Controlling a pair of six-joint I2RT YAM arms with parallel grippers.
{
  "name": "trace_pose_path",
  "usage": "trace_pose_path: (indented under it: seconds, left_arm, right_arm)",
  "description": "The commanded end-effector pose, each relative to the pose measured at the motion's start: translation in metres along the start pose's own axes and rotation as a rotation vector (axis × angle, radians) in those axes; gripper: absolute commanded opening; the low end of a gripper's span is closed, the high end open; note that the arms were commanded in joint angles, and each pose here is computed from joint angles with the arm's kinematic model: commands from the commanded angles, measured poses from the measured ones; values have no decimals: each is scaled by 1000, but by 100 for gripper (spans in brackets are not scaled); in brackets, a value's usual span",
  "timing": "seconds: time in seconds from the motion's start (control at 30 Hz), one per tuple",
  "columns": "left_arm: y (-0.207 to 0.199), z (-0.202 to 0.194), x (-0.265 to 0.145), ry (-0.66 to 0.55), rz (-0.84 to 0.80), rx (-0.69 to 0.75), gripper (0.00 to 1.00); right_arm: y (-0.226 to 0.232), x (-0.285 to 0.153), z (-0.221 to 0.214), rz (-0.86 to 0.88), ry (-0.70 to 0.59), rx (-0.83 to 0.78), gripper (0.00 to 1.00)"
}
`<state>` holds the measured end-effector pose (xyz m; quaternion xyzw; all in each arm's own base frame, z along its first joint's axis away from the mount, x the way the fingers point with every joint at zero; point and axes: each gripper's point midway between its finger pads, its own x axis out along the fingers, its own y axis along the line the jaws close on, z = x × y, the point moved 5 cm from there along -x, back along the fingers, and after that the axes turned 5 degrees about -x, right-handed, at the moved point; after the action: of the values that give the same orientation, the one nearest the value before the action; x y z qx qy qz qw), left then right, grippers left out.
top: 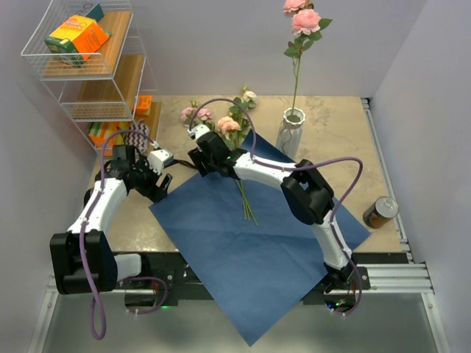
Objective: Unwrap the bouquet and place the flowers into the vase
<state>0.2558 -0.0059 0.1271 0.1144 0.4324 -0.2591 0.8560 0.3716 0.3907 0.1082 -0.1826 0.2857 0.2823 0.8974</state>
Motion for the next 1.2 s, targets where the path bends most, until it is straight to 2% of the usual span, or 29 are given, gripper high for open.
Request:
trace_pose_path:
  seconds: [0.0,0.23,0.47,0.73,0.93,1.03,1.13,1.17]
  left_arm:
    - [1,3,-4,-36,15,6,84]
    - [1,-1,-1,-36,10,7,83]
    - [0,-5,2,-32,5,6,83]
    - [2,-4,-1,-33,7,11,84]
    - [3,-1,-5,-38,10,12,83]
    - [3,-2,-6,-41,9,13,84]
    - [2,-3,-6,-35,6,13,83]
    - [1,-3,-6,-34,5,14,83]
  right_arm:
    - [-14,4,23,-99,-12,40,74]
    - [-31,15,22,-196,-20,79,73]
    - [-36,23,17,-175,-20,112,72]
    - [-41,52,-2,-125,52,150,66]
    - [-39,60,-3,-106,70,163,58]
    - [-38,59,0,-99,58,177,47]
    - [-37,53,12,-85,25,188,25]
    - [-39,51,16,-84,14,192,14]
